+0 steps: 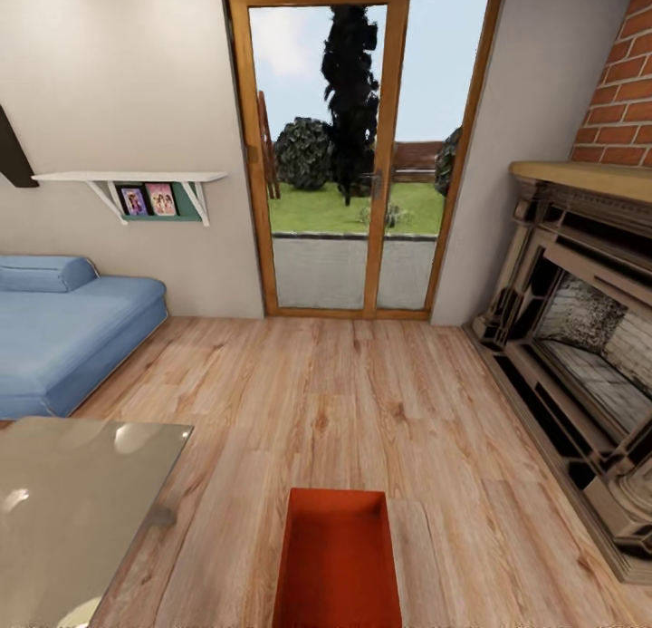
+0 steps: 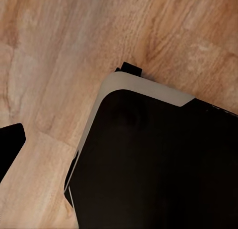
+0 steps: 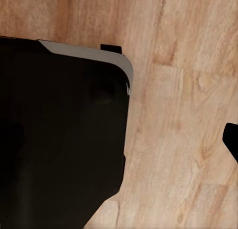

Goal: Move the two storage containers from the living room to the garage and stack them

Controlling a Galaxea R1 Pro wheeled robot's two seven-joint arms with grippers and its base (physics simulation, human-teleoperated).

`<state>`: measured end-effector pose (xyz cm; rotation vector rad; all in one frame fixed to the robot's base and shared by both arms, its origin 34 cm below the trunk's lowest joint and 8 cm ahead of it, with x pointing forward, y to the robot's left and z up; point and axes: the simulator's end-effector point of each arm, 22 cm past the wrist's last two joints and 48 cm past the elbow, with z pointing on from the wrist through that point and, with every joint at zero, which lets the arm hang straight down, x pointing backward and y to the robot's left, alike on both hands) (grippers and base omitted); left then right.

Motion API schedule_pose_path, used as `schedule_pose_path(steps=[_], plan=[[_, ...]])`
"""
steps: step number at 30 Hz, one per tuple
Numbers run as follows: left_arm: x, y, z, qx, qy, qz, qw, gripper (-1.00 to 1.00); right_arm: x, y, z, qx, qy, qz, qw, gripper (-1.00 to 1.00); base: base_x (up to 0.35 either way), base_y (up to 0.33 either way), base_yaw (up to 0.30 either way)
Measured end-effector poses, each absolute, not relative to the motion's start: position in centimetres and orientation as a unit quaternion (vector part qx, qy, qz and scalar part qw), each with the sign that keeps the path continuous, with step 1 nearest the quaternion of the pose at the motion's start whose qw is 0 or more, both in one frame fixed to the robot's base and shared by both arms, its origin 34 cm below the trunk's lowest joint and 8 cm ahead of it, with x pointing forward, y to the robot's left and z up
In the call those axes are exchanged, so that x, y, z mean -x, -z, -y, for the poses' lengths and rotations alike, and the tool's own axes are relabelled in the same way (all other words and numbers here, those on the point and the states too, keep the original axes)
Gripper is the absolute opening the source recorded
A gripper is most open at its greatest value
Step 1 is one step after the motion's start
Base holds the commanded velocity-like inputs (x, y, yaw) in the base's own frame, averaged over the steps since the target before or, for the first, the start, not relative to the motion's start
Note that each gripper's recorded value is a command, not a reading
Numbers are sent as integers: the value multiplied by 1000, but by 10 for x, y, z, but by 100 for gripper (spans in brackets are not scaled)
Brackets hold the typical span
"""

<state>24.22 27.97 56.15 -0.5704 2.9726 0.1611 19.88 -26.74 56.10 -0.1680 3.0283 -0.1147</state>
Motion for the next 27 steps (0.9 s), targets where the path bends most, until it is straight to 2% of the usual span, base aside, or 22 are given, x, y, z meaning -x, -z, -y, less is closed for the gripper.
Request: schedule_pose_path(steps=[27], plan=[[-225, -557, -280, 187, -57, -980, 34, 100, -182, -558, 267, 57, 35, -997, 32, 100, 0, 0, 0]])
